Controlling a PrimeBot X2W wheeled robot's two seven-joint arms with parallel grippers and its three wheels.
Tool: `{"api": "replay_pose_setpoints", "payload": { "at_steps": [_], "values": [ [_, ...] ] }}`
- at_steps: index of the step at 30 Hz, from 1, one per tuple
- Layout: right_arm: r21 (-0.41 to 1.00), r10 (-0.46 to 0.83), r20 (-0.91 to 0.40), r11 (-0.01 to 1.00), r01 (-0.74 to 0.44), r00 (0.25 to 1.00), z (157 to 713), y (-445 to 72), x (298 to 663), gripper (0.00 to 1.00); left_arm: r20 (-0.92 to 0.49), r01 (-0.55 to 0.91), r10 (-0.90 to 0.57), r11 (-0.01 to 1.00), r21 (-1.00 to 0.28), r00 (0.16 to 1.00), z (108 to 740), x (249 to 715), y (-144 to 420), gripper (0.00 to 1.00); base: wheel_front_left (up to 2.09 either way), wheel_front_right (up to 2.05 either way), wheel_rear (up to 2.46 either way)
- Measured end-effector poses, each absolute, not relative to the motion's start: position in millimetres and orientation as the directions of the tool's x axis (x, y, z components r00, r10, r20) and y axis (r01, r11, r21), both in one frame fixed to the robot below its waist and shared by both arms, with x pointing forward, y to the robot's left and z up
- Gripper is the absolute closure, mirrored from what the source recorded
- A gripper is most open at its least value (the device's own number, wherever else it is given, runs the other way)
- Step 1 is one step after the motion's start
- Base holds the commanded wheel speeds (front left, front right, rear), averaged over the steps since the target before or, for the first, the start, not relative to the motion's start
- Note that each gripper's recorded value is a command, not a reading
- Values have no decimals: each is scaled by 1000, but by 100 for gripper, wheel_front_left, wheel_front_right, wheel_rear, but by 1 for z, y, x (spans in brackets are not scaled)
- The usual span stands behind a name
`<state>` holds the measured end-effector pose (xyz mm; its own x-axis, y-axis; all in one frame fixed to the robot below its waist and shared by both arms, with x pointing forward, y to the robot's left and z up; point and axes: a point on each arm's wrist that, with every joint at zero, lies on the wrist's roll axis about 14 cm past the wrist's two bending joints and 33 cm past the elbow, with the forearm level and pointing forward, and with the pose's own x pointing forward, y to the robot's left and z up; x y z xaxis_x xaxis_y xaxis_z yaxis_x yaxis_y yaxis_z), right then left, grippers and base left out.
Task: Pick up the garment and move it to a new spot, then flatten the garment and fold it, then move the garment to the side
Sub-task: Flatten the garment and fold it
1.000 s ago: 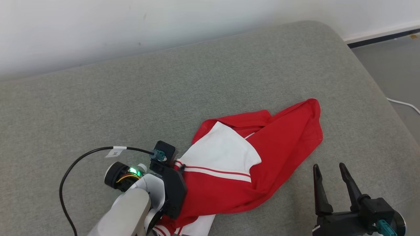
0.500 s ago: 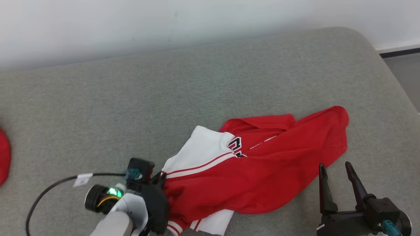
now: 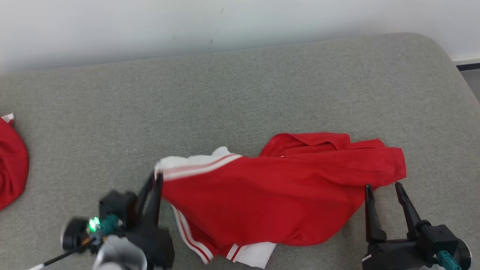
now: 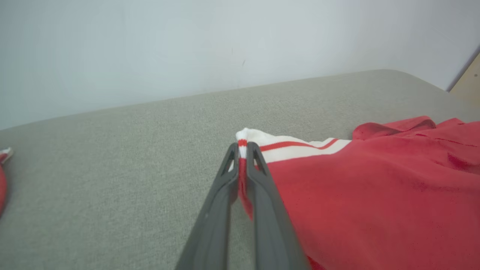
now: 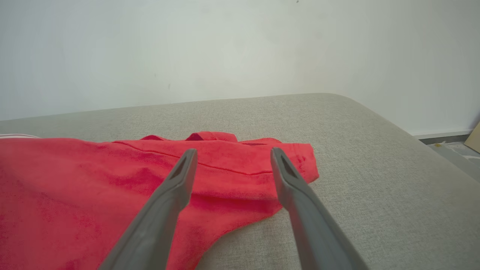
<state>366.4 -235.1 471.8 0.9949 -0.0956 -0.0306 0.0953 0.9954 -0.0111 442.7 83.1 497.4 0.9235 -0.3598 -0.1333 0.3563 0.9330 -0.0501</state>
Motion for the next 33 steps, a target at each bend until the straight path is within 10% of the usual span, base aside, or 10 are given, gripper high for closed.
{"api": "replay_pose_setpoints", "payload": {
  "at_steps": [5,12,13,14,15,18,21,22,23,33],
  "values": [
    [-12,-102,-34,995,102,994,471,-237,365,0,-532,319,-370,929,-190,761,395,379,83,100,0,0,0],
    [-16,-119,-33,993,118,992,471,-243,365,0,-608,298,-440,897,-325,661,381,356,64,100,0,0,0],
    [-16,-118,-33,993,117,993,471,-242,365,0,-610,294,-432,901,-318,664,381,357,67,43,0,0,0],
    [-15,-116,-33,993,116,993,471,-242,365,0,-613,293,-427,904,-312,665,381,357,68,15,0,0,0],
    [-14,-116,-33,993,115,993,471,-242,365,0,-614,286,-414,910,-300,672,381,358,72,53,0,0,0],
    [-13,-112,-31,994,112,993,472,-241,365,0,-614,250,-349,937,-244,708,381,365,90,100,0,0,0],
    [-9,-108,-28,994,108,994,473,-239,365,0,-595,202,-273,962,-184,756,384,375,110,100,0,0,0],
    [-7,-108,-27,994,107,994,473,-239,365,0,-586,189,-255,967,-173,769,386,377,115,23,0,0,0],
    [-7,-108,-26,994,108,994,474,-239,365,0,-580,174,-239,971,-167,779,387,379,119,0,0,0,0],
    [-13,-142,7,990,142,990,485,-250,358,0,-419,24,-77,991,-129,905,418,393,162,0,0,0,0]
  ]
}}
